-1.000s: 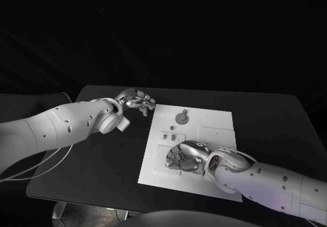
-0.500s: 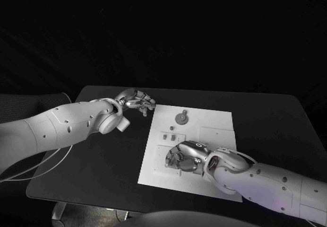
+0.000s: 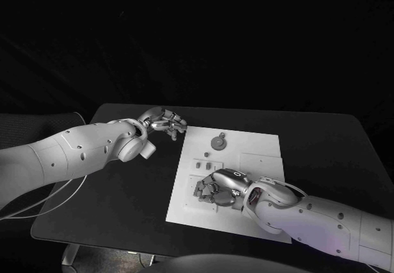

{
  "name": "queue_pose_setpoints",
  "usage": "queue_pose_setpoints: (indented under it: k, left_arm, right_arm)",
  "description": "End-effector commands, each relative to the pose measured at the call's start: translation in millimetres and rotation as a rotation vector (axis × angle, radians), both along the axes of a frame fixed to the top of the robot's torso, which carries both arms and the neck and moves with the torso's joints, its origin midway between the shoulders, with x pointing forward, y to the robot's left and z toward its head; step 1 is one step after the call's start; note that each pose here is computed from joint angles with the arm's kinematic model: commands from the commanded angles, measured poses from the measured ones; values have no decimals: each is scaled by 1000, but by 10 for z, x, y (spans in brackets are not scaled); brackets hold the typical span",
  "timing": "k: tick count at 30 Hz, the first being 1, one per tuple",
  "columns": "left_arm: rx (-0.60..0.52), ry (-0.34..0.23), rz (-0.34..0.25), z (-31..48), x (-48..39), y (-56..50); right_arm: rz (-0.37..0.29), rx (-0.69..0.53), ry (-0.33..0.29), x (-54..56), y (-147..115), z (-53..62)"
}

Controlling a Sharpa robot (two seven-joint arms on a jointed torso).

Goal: Assemble the parts on the task board

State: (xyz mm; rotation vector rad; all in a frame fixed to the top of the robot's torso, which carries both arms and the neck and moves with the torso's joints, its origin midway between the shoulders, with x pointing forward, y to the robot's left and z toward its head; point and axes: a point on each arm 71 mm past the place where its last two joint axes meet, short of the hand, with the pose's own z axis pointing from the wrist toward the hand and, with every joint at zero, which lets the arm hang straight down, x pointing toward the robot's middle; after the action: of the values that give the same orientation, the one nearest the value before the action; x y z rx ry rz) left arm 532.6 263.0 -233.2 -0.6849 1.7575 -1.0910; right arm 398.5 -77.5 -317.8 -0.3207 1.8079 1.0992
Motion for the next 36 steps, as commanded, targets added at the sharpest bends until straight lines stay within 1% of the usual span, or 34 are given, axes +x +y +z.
queue_pose_setpoints:
  k: [1,11,19,23,26,31,34,36]
  left_arm:
    - [-7,-2,-13,10,-3,-20]
    - [-7,-1,-11,10,-4,-10]
    - [12,9,-4,0,-8,13]
    - [60,25,-2,-21,-27,52]
    - [138,48,-6,-51,-55,88]
    - [242,98,-44,-109,-109,128]
    - [288,107,-61,-126,-129,131]
    - [293,114,-62,-133,-135,131]
  right_arm:
    - [5,-1,-12,-7,5,6]
    - [-2,6,-19,1,-1,23]
    - [-21,27,-21,17,2,71]
    - [-33,36,-17,29,-4,86]
    - [-40,42,-15,41,-13,107]
    - [-47,42,-26,82,-34,162]
    - [-50,40,-30,102,-41,187]
    - [-50,40,-28,113,-39,203]
